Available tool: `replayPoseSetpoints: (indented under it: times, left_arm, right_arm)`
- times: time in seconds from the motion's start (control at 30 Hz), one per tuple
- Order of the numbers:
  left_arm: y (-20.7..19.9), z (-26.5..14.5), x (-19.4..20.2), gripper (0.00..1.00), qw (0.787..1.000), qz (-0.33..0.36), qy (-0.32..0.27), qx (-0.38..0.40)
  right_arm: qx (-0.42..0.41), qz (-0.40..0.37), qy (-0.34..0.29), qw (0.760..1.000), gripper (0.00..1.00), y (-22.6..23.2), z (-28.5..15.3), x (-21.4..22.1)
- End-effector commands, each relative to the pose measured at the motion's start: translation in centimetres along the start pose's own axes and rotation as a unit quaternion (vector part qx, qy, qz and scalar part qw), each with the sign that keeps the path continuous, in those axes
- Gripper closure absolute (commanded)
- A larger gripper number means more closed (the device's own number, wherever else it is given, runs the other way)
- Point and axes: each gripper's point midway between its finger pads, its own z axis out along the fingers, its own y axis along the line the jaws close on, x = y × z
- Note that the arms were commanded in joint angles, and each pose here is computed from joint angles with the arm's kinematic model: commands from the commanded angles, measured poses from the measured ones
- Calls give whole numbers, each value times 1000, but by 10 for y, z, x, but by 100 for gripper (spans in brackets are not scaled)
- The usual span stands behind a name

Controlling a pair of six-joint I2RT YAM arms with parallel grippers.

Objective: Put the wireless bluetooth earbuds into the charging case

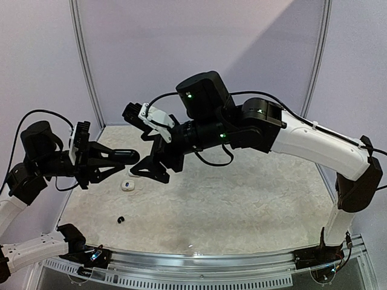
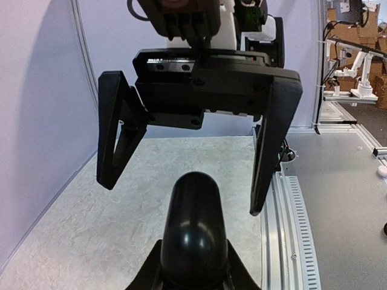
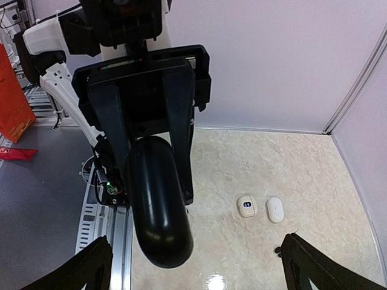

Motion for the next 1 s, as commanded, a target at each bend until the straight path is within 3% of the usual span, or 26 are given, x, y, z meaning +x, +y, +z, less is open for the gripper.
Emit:
replayPoseSetpoints:
  times: [0.0, 0.37, 0.6, 0.97]
  left_arm:
    - [-5, -2, 12, 100, 999, 25, 19, 10]
    - [-13, -2, 12, 100, 999, 40, 20, 24]
    - [-5, 0, 8, 100, 1000, 10, 13, 6]
    - [-22, -1, 17, 100, 997, 47, 31, 48]
  right_arm:
    - [14, -10, -15, 1000, 1, -4, -1, -13]
    - [83, -13, 13, 996, 1, -32, 16, -2]
    - [26, -15, 9, 1000, 1, -13, 18, -2]
    - [92, 30, 20, 995, 3, -47, 15, 6]
